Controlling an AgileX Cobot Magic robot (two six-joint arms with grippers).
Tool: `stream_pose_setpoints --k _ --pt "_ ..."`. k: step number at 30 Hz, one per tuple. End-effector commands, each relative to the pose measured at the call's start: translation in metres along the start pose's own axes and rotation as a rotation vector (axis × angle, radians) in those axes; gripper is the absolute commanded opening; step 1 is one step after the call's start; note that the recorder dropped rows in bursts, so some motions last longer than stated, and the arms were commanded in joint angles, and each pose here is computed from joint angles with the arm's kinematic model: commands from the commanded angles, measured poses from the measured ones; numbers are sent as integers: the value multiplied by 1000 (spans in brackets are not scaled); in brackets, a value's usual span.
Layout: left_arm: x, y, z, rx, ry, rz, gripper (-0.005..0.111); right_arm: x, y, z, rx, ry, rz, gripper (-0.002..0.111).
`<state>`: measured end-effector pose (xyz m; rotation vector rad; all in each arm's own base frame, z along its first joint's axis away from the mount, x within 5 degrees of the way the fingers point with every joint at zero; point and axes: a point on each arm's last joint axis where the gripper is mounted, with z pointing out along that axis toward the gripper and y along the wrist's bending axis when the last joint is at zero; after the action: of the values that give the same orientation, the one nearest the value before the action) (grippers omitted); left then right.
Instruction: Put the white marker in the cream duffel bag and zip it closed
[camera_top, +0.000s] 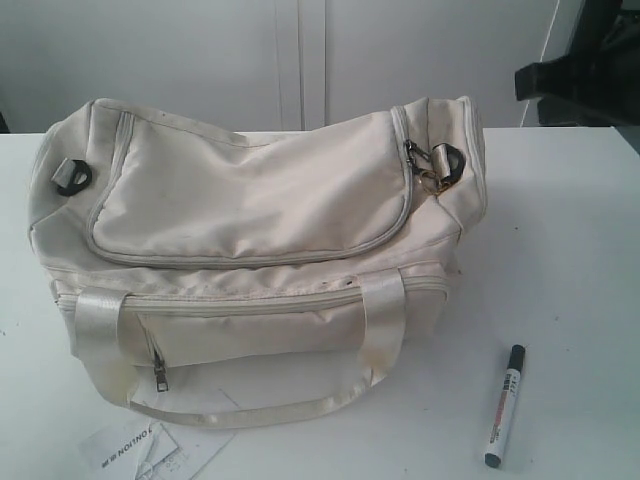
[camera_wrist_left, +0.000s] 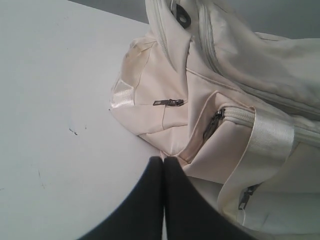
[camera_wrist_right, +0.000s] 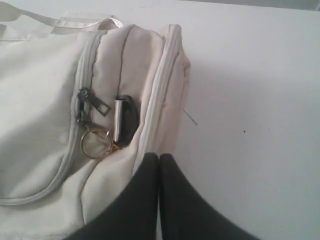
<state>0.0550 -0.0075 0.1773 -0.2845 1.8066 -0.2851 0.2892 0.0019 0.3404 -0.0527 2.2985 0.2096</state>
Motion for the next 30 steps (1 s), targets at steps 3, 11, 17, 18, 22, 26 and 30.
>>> stream_pose_setpoints --k 3,11,17,18,22,26,30 --pt "2 0 0 2 15 -18 0 -22 -2 21 -31 30 2 5" --pt "3 0 0 3 19 -18 0 -39 -2 49 -102 54 82 47" --pt "3 0 0 3 19 -18 0 -44 -6 70 -99 71 90 62" --pt "3 0 0 3 19 -18 0 -44 -7 75 -98 76 92 62" --pt "3 0 0 3 21 -18 0 -47 -12 91 -81 63 133 62" --pt "3 0 0 3 21 -18 0 -49 -16 105 -73 62 152 61" --pt "3 0 0 4 25 -18 0 -47 -20 121 -69 73 165 61"
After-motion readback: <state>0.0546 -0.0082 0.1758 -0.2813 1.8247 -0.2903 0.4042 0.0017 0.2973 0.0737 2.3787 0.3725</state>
